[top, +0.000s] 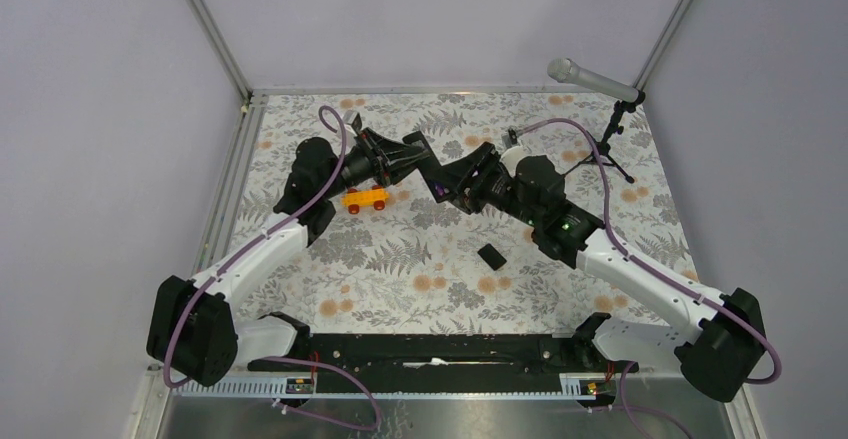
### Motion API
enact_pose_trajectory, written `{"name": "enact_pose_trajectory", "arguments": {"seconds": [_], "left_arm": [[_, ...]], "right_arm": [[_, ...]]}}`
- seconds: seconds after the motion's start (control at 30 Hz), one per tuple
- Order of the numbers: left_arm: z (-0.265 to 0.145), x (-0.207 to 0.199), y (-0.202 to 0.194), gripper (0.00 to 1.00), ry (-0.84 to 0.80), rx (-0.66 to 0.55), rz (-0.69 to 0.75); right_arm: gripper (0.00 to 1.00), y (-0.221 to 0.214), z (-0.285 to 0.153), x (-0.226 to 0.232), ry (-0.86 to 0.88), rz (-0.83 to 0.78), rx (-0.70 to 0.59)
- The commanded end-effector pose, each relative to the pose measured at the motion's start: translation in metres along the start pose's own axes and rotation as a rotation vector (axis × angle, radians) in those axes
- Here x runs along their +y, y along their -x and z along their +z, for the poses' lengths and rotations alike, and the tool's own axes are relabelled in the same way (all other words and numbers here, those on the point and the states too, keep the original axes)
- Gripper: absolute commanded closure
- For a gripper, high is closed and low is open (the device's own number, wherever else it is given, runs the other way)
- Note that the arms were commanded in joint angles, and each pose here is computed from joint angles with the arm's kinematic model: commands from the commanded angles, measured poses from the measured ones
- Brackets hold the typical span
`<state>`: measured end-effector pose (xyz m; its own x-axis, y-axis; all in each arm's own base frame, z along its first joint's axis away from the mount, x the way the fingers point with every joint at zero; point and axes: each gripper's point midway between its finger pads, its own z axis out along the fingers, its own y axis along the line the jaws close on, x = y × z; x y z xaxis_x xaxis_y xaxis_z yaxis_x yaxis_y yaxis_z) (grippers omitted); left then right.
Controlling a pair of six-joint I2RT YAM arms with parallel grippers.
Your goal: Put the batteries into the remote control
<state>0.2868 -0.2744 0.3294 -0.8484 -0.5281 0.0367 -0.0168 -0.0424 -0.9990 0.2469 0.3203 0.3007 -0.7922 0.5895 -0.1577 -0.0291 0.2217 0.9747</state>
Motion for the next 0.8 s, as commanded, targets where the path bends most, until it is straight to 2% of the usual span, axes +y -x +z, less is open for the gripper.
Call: {"name": "enact_pose_trajectory", "arguments": {"seconds": [0.0, 0.27, 0.47, 0.6, 0.77], "left_arm": [[-0.015, -0.098, -0.003, 1.0, -0.279, 0.026, -0.022], [-0.018, -0.104, 0.0, 1.0, -0.272, 0.015, -0.012], [-0.014, -0.072, -0.001, 1.0, -0.138, 0.006, 0.097], [-0.015, -0.045, 0.0, 1.0, -0.047, 0.007, 0.179], [-0.019, -0.035, 0.004, 1.0, -0.031, -0.005, 0.212]], "right_arm": [[0.44, -0.006, -0.006, -0.07, -0.204, -0.095, 0.02], [0.42, -0.008, -0.005, -0.079, -0.222, -0.11, 0.025], [0.08, 0.009, 0.002, -0.021, -0.061, -0.145, -0.043], [0.01, 0.02, 0.004, 0.022, 0.058, -0.214, -0.08], [0.0, 0.02, -0.004, 0.042, 0.148, -0.272, -0.079]]}}
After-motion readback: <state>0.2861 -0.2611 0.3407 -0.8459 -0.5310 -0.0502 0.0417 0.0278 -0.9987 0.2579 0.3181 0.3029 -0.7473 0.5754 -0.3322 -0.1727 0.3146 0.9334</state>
